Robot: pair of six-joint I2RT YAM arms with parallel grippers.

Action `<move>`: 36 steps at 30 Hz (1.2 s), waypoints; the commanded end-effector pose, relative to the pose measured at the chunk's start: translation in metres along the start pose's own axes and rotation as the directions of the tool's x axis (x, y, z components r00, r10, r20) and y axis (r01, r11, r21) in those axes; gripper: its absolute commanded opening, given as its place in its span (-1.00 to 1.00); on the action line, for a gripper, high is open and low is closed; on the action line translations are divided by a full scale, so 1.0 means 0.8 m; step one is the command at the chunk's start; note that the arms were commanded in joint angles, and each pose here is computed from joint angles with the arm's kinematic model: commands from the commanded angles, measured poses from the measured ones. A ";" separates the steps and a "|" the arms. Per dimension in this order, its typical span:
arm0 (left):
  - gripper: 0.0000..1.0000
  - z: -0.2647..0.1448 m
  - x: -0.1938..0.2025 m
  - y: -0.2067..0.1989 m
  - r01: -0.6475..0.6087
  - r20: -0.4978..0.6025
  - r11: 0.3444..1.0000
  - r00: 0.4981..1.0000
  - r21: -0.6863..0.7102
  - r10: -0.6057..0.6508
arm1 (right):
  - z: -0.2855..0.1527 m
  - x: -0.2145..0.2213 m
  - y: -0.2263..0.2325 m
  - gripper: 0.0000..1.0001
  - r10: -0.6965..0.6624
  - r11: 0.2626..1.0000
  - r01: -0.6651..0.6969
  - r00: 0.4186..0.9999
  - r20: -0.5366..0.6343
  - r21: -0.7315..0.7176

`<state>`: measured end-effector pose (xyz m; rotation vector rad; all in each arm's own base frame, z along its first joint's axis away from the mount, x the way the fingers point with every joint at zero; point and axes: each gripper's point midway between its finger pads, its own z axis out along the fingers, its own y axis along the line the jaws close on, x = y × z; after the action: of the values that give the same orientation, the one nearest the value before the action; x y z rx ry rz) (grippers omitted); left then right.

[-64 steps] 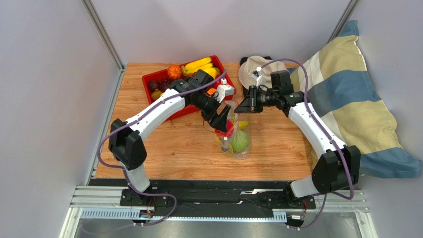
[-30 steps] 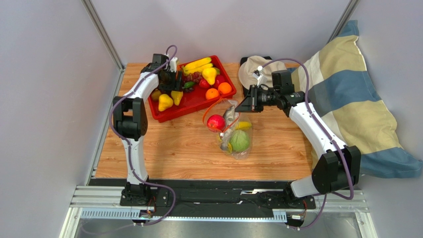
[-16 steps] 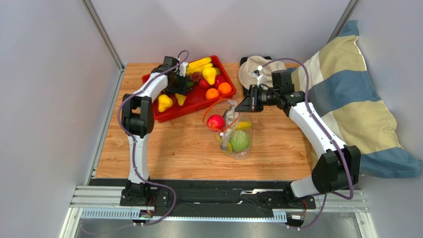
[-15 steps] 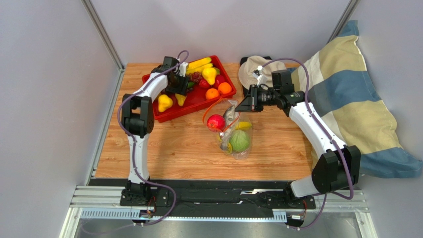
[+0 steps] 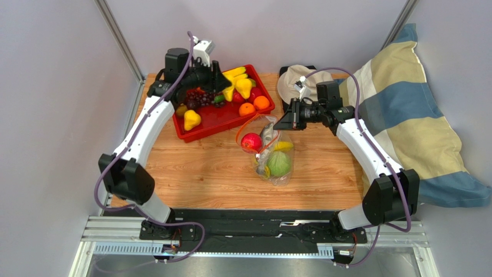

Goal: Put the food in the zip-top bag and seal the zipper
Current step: Pick up the fake fruit from the bin, then place the fake fruit in the zipper food storage bag.

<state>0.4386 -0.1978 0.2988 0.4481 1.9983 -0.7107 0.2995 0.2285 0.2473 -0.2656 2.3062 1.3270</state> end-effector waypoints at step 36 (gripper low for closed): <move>0.85 -0.016 0.096 -0.180 -0.099 -0.043 0.922 0.991 0.374 0.124 | -0.016 -0.010 0.044 -1.00 -0.097 0.986 0.099 0.995 0.024 -0.134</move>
<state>0.3028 -0.3391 0.2442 0.8092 2.0275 -1.0352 0.2953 0.2331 0.2547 -0.2843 2.2851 1.3971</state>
